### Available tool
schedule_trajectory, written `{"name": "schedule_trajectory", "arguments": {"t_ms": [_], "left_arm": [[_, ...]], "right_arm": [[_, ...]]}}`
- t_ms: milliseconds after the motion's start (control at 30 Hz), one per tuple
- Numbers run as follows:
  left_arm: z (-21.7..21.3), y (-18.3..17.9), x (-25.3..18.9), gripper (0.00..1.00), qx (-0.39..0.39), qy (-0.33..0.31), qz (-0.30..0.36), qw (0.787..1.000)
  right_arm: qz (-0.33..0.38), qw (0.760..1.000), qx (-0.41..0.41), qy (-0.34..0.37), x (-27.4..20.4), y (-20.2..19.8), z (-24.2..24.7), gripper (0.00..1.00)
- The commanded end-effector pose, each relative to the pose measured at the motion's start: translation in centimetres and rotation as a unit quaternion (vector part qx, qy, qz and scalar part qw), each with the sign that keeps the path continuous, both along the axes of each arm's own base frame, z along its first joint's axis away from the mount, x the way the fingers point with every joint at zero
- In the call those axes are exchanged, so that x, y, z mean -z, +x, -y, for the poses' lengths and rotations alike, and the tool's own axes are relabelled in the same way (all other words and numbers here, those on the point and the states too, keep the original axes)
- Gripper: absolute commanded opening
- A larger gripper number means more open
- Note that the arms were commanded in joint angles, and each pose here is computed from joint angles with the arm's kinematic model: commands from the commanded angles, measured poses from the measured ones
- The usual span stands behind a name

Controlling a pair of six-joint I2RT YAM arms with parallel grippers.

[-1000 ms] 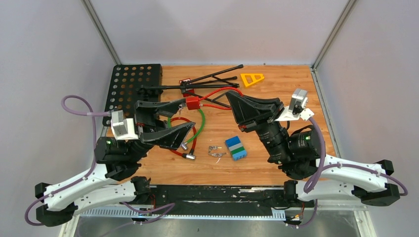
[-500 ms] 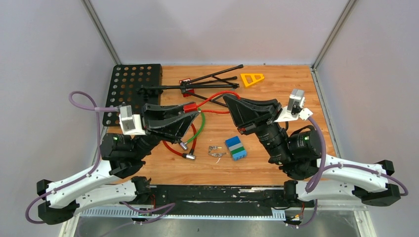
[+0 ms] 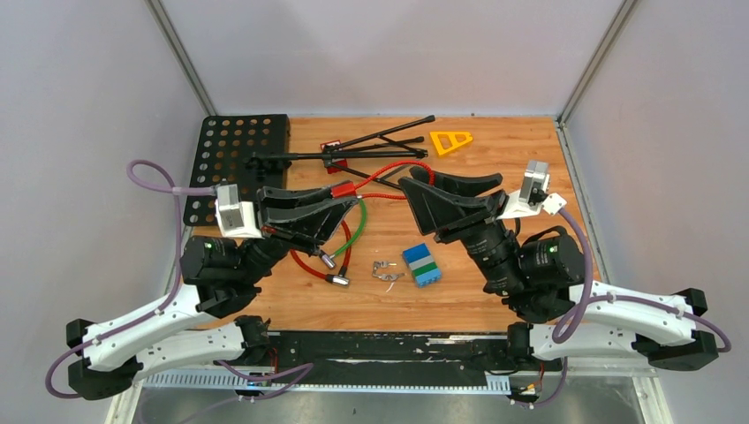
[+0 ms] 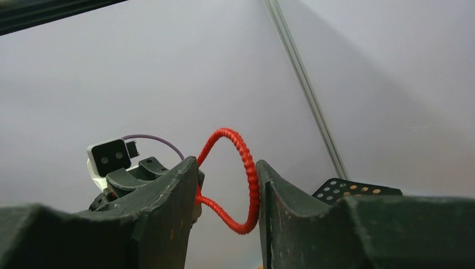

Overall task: Lock with the key
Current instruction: Lock the lock.

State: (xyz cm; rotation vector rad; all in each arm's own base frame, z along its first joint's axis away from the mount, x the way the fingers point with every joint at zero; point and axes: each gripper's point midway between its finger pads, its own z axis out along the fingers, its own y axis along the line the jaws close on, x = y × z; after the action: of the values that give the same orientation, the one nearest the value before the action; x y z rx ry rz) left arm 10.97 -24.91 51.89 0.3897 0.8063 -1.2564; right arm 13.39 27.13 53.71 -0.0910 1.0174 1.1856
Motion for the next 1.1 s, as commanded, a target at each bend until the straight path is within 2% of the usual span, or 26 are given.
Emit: {"name": "schedule_trajectory", "arguments": {"t_ms": [0, 100, 300, 567, 967, 1033, 1067], "left_arm": [[-2.1, -0.4, -2.3, 0.00, -0.008, -0.056, 0.007, 0.998], [-2.6, -0.6, -2.7, 0.00, -0.006, -0.069, 0.011, 0.998], [-3.5, -1.1, -3.3, 0.00, 0.000, -0.091, 0.017, 0.996], [-3.3, -2.4, -3.7, 0.00, 0.033, -0.100, 0.032, 0.994], [-2.6, -2.6, -3.3, 0.00, 0.048, -0.091, 0.034, 0.994], [-2.3, -2.8, -3.2, 0.00, 0.053, -0.087, 0.036, 0.994], [-2.2, -2.8, -3.2, 0.00, 0.054, -0.085, 0.037, 0.994]], "right_arm": [[-0.015, 0.998, -0.045, 0.041, -0.1, -1.0, -0.1, 0.44], [-0.041, 0.997, -0.050, 0.048, 0.9, -0.6, -0.4, 0.52], [-0.102, 0.988, -0.053, 0.098, 2.3, 0.4, -0.6, 0.50], [-0.068, 0.977, -0.127, 0.156, -0.3, -1.6, -2.3, 0.50], [-0.059, 0.971, -0.153, 0.176, -1.5, -2.2, -3.1, 0.45], [-0.059, 0.970, -0.153, 0.178, -1.7, -2.2, -3.0, 0.40], [-0.058, 0.970, -0.154, 0.179, -1.7, -2.2, -3.0, 0.32]]}}
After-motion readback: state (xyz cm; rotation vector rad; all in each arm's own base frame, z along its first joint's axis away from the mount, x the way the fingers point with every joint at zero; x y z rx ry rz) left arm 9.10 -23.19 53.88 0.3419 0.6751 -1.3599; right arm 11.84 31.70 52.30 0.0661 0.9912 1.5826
